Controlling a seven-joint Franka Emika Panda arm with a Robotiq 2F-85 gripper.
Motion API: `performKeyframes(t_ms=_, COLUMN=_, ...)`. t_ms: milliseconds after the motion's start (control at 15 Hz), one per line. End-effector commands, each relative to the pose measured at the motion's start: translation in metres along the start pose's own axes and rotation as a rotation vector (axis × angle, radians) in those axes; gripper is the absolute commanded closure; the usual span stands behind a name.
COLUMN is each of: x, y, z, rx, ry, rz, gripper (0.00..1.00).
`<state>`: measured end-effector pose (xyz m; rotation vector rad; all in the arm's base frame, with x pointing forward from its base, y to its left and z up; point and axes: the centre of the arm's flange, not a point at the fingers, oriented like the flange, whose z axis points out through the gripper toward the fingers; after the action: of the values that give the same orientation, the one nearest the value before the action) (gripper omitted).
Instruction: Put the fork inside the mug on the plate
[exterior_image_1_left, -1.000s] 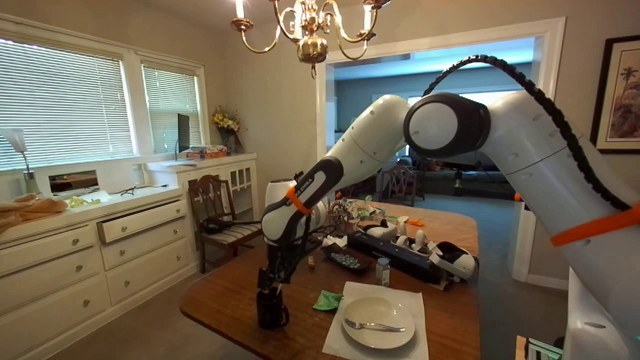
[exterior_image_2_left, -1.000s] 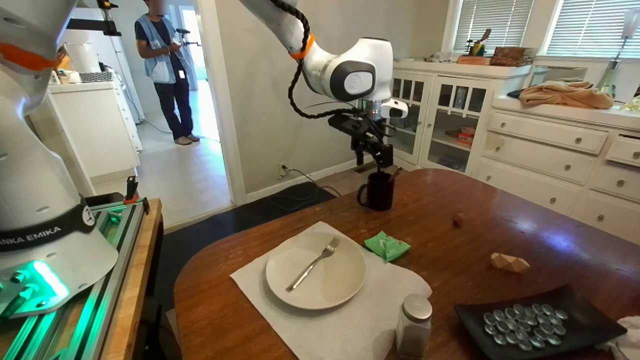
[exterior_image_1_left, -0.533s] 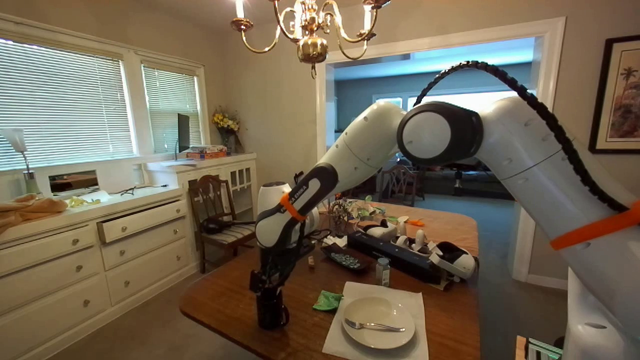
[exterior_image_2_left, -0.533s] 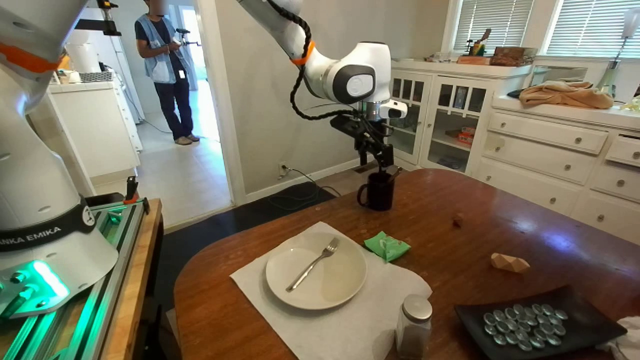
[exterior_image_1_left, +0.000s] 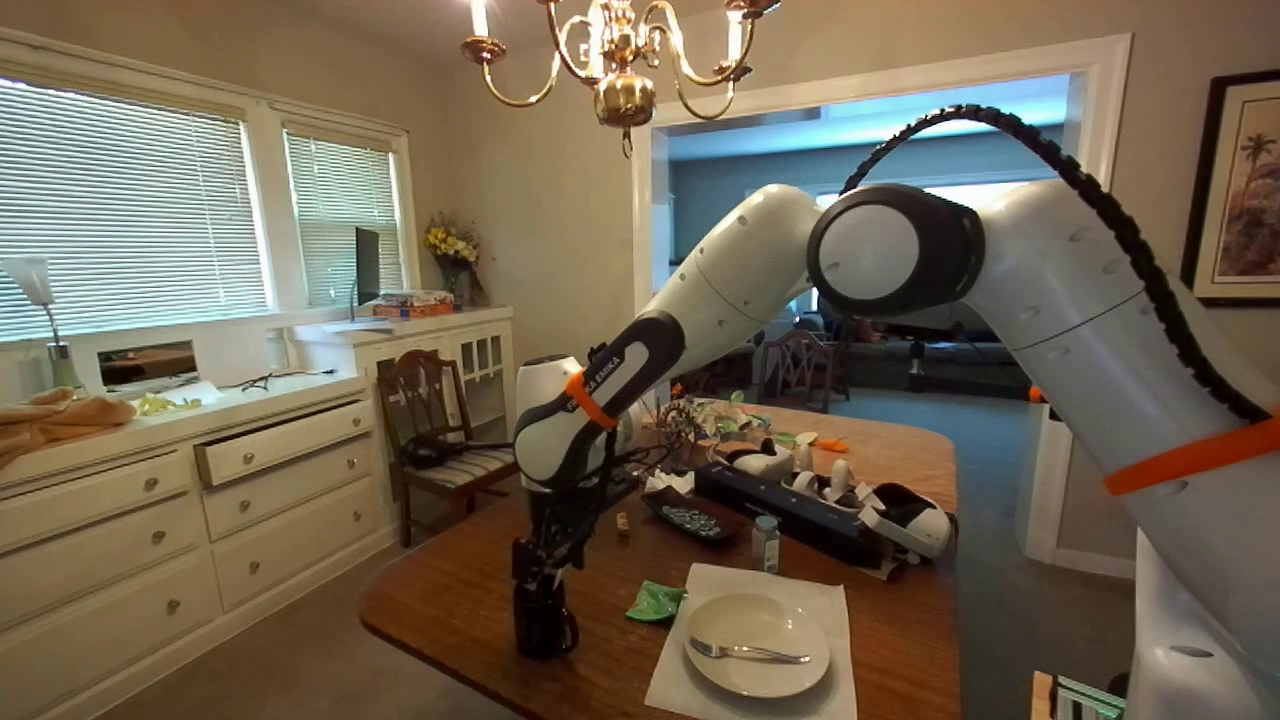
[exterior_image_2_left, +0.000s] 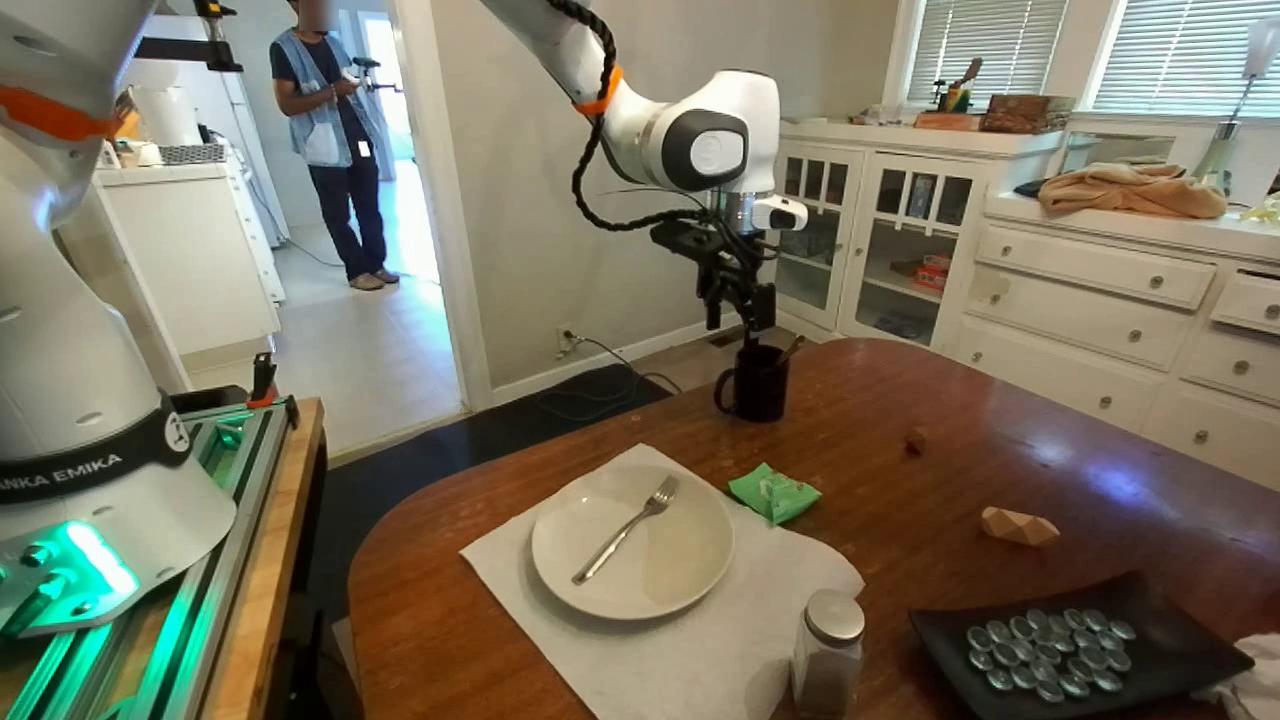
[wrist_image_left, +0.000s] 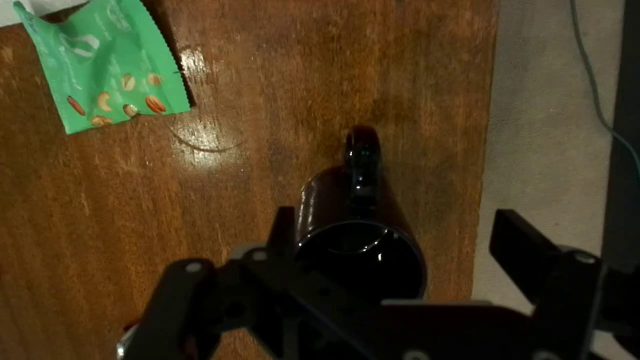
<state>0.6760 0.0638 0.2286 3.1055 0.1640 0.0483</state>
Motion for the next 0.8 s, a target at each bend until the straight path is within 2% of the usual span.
performKeyframes(t_ms=0, x=0.000, y=0.000, z=0.000, rx=0.000, ry=0.001, rz=0.000, gripper=0.00)
performKeyframes(t_ms=400, x=-0.015, y=-0.008, z=0.018, rx=-0.036, ry=0.049, rz=0.030, gripper=0.00)
performKeyframes(t_ms=733, x=-0.045, y=-0.036, z=0.036, rx=-0.053, ry=0.088, rz=0.027, gripper=0.00)
